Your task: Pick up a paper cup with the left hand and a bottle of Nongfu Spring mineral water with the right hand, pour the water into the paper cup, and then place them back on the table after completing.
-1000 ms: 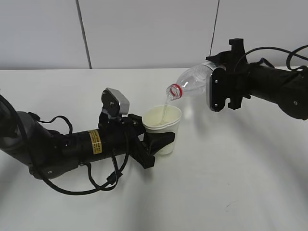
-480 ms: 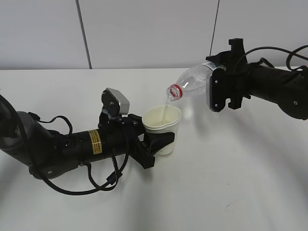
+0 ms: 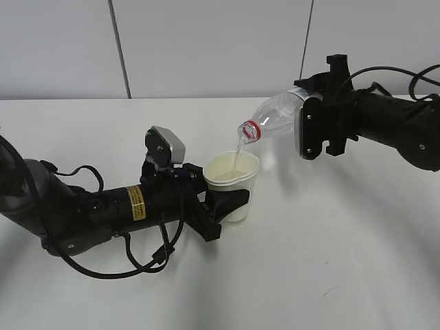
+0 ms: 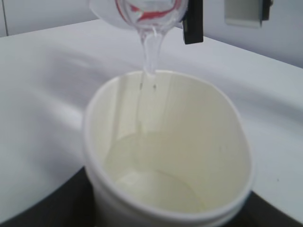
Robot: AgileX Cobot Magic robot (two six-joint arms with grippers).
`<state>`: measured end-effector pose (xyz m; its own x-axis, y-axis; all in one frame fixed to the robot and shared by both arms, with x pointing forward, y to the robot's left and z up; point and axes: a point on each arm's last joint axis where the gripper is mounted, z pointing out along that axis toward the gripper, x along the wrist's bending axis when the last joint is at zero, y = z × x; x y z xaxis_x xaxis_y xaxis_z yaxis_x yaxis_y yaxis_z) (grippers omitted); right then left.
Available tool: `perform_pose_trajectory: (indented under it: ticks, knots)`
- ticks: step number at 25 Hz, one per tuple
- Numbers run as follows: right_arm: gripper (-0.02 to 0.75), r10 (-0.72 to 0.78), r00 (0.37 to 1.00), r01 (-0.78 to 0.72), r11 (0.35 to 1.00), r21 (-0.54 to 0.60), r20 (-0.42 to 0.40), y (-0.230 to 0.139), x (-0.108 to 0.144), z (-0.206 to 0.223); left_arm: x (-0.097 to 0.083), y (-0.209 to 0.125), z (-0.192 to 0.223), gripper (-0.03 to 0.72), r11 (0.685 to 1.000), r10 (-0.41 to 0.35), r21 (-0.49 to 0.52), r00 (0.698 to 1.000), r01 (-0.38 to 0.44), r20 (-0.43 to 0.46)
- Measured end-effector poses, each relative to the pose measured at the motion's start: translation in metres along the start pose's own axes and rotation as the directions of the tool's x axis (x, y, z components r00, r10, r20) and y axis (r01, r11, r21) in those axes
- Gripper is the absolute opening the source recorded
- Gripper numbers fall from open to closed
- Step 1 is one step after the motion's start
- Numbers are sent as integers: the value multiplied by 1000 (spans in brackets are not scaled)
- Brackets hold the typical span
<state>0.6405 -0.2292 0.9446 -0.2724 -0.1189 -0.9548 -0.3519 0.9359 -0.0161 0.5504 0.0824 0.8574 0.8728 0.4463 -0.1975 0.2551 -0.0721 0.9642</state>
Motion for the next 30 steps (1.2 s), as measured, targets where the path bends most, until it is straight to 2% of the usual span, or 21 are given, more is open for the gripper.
perform_pose_trajectory:
  ticks: [17,30]
  knots:
    - [450,23,1000,-23,1000,5,4,0,0,0,0,0,0,393,1000,0,1,1000,0,1]
    - [450,131,991,-131,991,6,5,-1,0,0,2,0,0,393,1000,-10,-7,1000,10,-19]
